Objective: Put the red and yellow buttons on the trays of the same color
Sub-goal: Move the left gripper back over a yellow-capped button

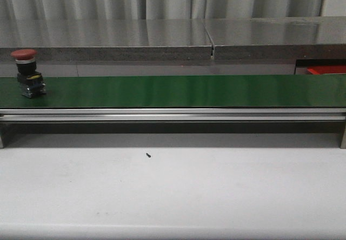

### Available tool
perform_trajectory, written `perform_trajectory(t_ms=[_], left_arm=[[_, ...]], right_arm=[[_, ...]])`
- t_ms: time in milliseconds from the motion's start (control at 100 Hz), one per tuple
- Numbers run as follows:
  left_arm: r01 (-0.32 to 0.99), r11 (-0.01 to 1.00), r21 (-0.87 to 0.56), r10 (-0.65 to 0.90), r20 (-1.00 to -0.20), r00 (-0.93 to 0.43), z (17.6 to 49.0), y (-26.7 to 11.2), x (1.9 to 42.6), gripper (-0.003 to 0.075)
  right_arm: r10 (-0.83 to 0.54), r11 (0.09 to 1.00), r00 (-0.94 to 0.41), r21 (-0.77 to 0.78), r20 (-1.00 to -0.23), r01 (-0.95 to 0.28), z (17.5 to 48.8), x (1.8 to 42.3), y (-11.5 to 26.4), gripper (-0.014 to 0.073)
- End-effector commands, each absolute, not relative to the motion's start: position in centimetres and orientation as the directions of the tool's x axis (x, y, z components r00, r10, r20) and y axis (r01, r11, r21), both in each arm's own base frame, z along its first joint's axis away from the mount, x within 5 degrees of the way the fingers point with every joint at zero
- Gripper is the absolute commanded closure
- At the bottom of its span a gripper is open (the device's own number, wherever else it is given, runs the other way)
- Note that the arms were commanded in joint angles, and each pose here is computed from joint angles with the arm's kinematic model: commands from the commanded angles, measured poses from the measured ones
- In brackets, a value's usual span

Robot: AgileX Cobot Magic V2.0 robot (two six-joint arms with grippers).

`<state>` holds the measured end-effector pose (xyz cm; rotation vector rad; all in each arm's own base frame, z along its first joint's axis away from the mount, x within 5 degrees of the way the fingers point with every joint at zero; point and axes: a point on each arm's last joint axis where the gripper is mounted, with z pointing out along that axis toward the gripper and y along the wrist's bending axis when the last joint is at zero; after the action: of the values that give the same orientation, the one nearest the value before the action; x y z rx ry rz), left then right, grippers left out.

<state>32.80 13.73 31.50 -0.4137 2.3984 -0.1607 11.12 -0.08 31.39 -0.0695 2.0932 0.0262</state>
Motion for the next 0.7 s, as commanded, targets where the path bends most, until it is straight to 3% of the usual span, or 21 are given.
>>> perform_trajectory(t_ms=[0,690], left_arm=[[-0.299,0.932,-0.206,-0.357,-0.667,-0.654,33.1,14.9,32.2,0.0059],[-0.42,0.896,-0.146,-0.419,-0.591,-0.689,24.8,20.4,36.8,0.0059]], right_arm=[[-0.034,0.999,-0.42,-0.016,-0.907,-0.047,32.7,11.3,-0.2,0.0664],[-0.034,0.999,-0.42,-0.016,-0.907,-0.047,32.7,11.3,-0.2,0.0664]])
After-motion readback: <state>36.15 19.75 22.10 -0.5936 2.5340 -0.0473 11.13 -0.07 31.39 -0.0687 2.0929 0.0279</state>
